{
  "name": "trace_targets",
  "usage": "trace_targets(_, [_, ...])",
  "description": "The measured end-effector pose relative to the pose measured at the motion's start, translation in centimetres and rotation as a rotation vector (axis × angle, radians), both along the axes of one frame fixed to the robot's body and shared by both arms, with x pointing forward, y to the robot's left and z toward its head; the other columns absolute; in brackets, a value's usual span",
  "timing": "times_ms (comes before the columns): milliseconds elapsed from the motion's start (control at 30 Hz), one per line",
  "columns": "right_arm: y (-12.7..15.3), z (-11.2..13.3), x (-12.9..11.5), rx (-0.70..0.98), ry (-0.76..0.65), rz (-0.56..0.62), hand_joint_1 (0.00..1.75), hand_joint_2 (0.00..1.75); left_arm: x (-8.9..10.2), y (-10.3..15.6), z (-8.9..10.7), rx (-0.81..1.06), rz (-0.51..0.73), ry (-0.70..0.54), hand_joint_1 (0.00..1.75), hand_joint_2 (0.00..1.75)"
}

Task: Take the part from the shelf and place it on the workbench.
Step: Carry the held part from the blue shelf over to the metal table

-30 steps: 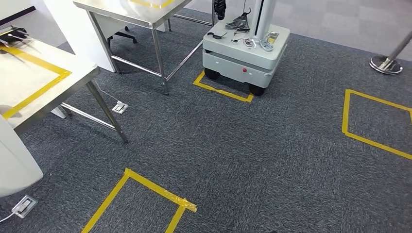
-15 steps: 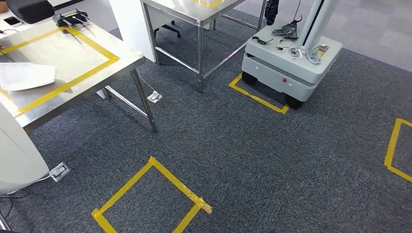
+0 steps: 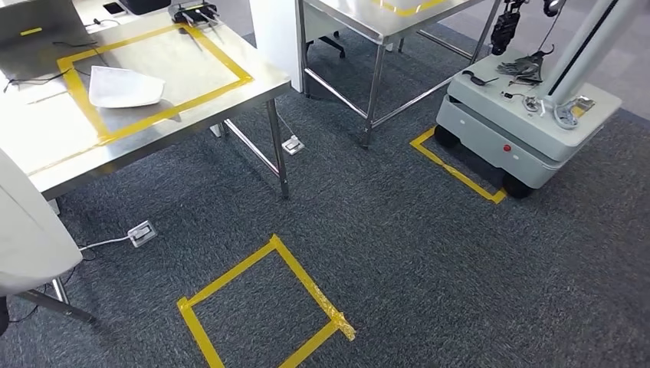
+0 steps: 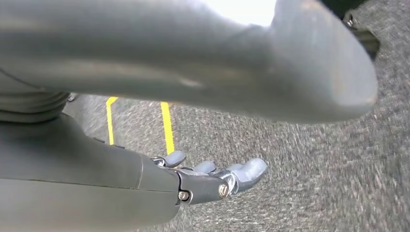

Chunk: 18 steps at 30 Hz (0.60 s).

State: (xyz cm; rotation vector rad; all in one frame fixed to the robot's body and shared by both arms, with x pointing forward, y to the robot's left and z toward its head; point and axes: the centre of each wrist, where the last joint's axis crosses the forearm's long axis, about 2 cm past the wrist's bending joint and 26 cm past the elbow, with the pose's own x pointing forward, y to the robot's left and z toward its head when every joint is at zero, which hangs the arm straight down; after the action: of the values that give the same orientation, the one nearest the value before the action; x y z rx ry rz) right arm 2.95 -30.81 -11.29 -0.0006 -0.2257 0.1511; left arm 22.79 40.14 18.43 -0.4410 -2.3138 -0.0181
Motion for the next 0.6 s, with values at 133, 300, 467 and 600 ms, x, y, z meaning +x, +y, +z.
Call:
trace_targets(133, [0.3,0.0,0.4,0.002,-0.023,-0.007,0.00,0.00,0.4,-0.1,0.2,-0.006,-0.004,-0.005,1.75,1.75])
trace_targets(300, [0.5,0.0,0.2,0.008,-0.019,-0.009,0.00,0.00,1.6,-0.5,0.6,-0.014,-0.016,-0.003,1.75,1.75])
trace_targets(467, [0.5,0.0,0.4,-0.001,-0.028,-0.040,0.00,0.00,2.6,-0.6,1.0,-0.015,-0.022,-0.012,1.75,1.75])
trace_targets(600, [0.5,0.0,0.5,-0.002,-0.031,-0.056,0.00,0.00,2.7,-0.4,1.0,-0.014,-0.020,-0.011,1.75,1.75])
